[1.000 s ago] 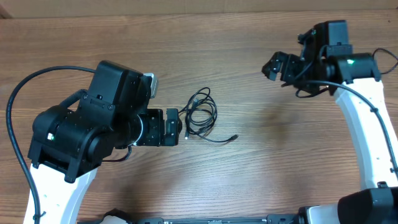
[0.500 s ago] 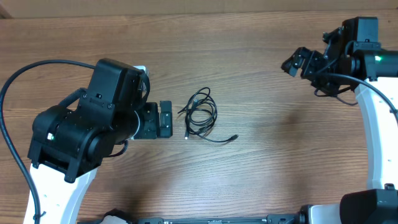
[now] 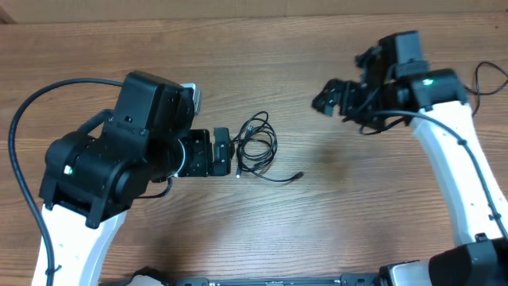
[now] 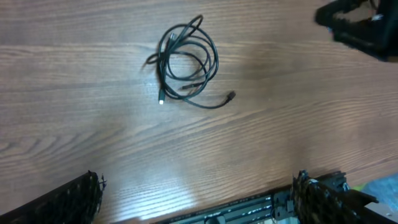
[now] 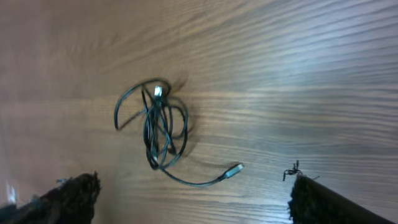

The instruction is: Untangle cables

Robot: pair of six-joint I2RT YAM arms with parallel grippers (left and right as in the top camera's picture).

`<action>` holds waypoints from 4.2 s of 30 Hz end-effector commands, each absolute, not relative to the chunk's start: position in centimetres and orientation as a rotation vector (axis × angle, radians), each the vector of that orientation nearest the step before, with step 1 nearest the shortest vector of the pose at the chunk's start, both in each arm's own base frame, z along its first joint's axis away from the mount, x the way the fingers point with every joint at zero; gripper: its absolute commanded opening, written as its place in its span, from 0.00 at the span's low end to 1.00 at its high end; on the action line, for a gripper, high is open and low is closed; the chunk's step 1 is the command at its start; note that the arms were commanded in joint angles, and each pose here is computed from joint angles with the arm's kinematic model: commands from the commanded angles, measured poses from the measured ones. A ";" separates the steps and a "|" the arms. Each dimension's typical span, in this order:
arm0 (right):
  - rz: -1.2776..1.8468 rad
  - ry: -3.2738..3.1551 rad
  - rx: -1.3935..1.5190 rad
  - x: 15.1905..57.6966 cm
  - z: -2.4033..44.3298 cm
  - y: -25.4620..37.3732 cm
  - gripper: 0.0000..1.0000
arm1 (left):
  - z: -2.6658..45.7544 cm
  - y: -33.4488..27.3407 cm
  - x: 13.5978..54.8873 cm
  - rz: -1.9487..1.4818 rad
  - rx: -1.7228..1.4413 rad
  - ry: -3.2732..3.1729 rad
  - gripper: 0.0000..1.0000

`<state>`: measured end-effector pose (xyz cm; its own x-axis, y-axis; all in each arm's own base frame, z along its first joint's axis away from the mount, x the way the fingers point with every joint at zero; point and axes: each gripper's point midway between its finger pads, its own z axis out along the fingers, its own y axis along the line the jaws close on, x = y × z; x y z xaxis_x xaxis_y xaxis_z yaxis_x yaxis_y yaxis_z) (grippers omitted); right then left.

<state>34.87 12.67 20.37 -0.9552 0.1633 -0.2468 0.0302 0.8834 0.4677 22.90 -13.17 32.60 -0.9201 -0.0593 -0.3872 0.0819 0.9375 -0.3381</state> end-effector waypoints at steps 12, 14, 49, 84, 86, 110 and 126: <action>0.789 2.767 0.006 33.2 14.5 19.7 0.64 | 30.6 -13.9 23.4 -0.481 -0.001 2.795 1.00; 0.807 2.741 -0.050 33.2 13.8 21.1 0.63 | 30.6 -13.9 23.5 -0.480 -0.001 2.794 1.00; 0.817 2.704 -0.142 35.6 15.6 25.5 0.04 | 30.3 -13.3 23.2 -0.434 -0.012 2.811 1.00; 0.935 2.468 -0.292 33.8 28.8 25.6 0.04 | 30.5 -13.5 23.6 -0.442 -0.010 2.791 0.99; 1.029 2.421 -0.405 32.8 30.1 26.5 0.04 | 30.5 -13.5 23.6 -0.441 -0.010 2.792 1.00; 1.078 2.230 -0.484 30.4 38.1 25.2 0.04 | 30.5 -13.5 23.7 -0.443 -0.010 2.789 1.00; 0.918 2.138 -0.355 32.9 40.8 22.6 0.04 | 30.4 -13.4 23.6 -0.440 -0.010 2.795 1.00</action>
